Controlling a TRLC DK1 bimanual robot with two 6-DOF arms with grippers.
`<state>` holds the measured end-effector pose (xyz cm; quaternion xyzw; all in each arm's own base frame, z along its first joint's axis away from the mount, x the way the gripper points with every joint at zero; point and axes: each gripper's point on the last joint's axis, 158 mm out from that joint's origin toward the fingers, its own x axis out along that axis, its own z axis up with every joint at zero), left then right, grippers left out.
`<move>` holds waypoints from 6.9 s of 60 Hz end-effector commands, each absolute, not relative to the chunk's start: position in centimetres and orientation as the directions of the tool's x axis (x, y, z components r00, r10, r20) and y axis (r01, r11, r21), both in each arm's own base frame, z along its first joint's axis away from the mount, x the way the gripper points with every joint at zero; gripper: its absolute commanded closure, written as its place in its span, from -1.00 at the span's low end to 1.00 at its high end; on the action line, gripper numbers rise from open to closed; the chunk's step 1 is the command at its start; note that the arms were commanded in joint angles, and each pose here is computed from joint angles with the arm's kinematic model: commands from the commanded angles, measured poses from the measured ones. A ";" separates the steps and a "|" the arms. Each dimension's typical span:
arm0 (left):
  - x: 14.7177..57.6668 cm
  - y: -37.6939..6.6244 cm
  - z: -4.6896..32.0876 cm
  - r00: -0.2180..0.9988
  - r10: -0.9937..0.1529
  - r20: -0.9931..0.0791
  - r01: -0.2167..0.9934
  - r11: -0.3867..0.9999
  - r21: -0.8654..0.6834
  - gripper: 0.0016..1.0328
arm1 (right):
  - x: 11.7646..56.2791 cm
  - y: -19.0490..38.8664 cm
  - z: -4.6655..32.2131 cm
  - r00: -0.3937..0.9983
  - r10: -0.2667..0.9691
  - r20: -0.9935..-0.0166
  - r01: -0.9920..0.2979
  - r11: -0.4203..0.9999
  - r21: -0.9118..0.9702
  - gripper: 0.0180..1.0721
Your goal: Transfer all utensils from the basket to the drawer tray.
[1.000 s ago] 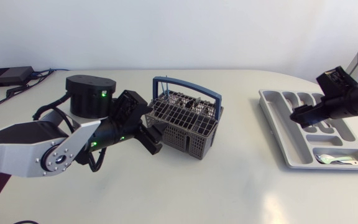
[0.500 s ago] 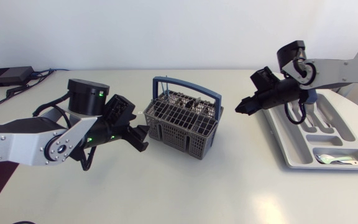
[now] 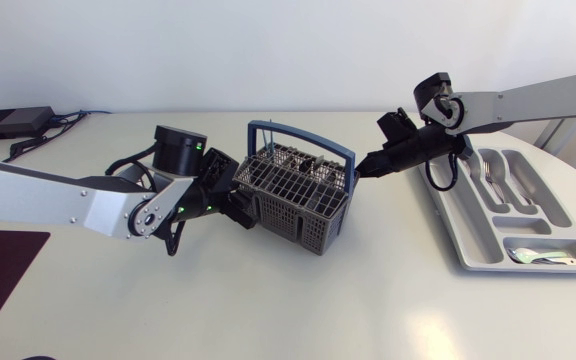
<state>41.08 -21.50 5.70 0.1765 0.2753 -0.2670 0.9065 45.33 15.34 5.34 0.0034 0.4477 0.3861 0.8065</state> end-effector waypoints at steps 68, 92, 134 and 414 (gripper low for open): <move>34.7 -22.7 15.7 0.599 -0.638 -0.484 0.729 0.684 0.001 0.11 | 30.2 18.5 7.8 0.215 0.611 -0.762 -0.786 0.571 0.237 0.29; 32.5 -23.5 9.4 0.489 -0.583 -0.649 0.750 0.661 -0.029 0.18 | 30.7 18.3 8.0 0.236 0.593 -0.770 -0.783 0.585 0.210 0.29; 39.1 -17.0 5.8 0.556 -0.448 -0.700 0.594 0.803 -0.042 0.18 | 33.0 22.2 5.9 0.227 0.567 -0.792 -0.773 0.599 0.207 0.29; 29.1 -32.0 24.9 0.597 -0.682 -0.422 0.776 0.624 0.091 0.94 | 29.0 17.7 12.6 0.468 0.612 -0.638 -0.830 0.552 -0.079 -0.20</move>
